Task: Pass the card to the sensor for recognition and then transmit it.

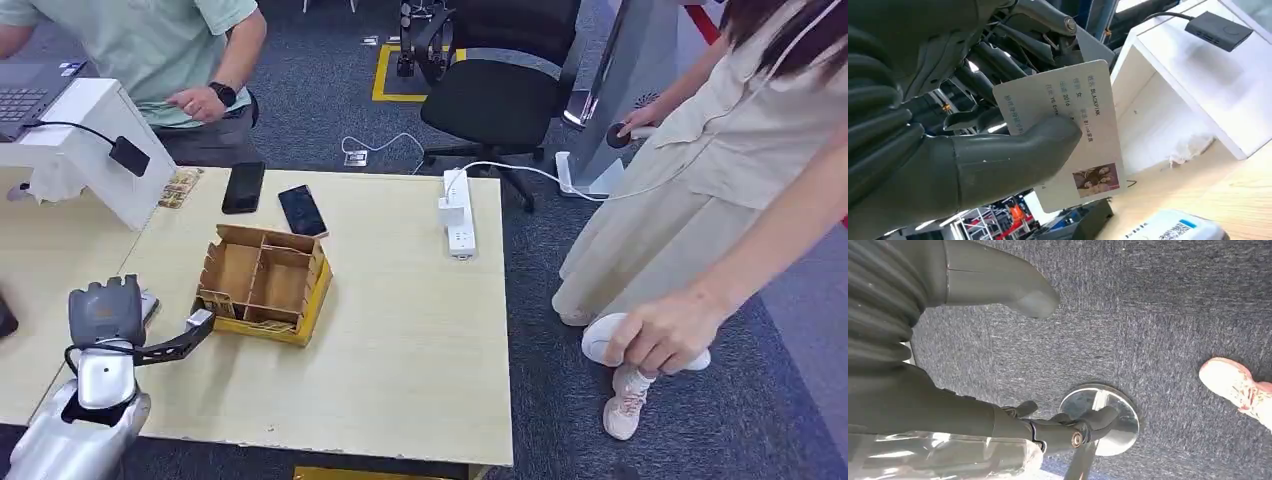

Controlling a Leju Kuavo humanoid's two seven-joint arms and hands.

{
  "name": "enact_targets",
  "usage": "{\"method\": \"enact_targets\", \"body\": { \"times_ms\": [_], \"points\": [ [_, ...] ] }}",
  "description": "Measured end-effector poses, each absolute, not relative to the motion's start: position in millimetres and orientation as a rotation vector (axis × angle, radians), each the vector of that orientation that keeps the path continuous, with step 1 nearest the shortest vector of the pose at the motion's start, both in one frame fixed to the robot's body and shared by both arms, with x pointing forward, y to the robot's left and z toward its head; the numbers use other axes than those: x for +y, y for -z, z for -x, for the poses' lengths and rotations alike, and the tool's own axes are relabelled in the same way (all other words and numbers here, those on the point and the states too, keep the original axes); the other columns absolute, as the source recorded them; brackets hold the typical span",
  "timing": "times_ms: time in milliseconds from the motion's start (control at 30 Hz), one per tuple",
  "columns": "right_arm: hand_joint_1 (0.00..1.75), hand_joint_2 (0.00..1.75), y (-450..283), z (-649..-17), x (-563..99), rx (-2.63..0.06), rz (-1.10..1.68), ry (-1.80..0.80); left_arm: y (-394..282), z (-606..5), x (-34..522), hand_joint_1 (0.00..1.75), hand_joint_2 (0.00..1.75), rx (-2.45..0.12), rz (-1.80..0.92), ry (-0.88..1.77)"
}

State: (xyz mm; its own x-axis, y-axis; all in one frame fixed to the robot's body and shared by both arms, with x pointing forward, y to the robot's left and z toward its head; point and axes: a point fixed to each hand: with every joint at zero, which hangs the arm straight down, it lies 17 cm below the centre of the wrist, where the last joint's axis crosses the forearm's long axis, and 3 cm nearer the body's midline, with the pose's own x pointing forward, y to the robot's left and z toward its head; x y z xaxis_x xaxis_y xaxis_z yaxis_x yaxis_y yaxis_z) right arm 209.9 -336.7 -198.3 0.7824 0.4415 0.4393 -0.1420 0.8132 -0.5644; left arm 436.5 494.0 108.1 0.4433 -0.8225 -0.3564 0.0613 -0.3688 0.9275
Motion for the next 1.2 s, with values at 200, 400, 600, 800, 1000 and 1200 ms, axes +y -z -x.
{"method": "enact_targets", "body": {
  "times_ms": [200, 400, 600, 800, 1000, 1200],
  "points": [
    [0.0, 1.75, 198, -210, -336, -0.595, 0.536, -0.333, -102, -439, 486, 1.75, 1.75, -0.687, -1.661, 1.106],
    [0.0, 1.75, 198, -210, -337, -0.595, 0.538, -0.333, -81, -434, 482, 1.75, 1.75, -0.656, -1.618, 1.107],
    [0.0, 1.75, 197, -210, -339, -0.594, 0.542, -0.331, -73, -430, 484, 1.75, 1.75, -0.63, -1.606, 1.112],
    [0.0, 1.75, 198, -210, -338, -0.595, 0.538, -0.337, -60, -426, 478, 1.75, 1.75, -0.622, -1.561, 1.157],
    [0.0, 1.75, 198, -209, -339, -0.595, 0.539, -0.336, -58, -425, 476, 1.75, 1.75, -0.62, -1.558, 1.152],
    [0.0, 1.75, 198, -208, -339, -0.592, 0.54, -0.342, -59, -423, 479, 1.75, 1.75, -0.61, -1.568, 1.136]
  ]
}}
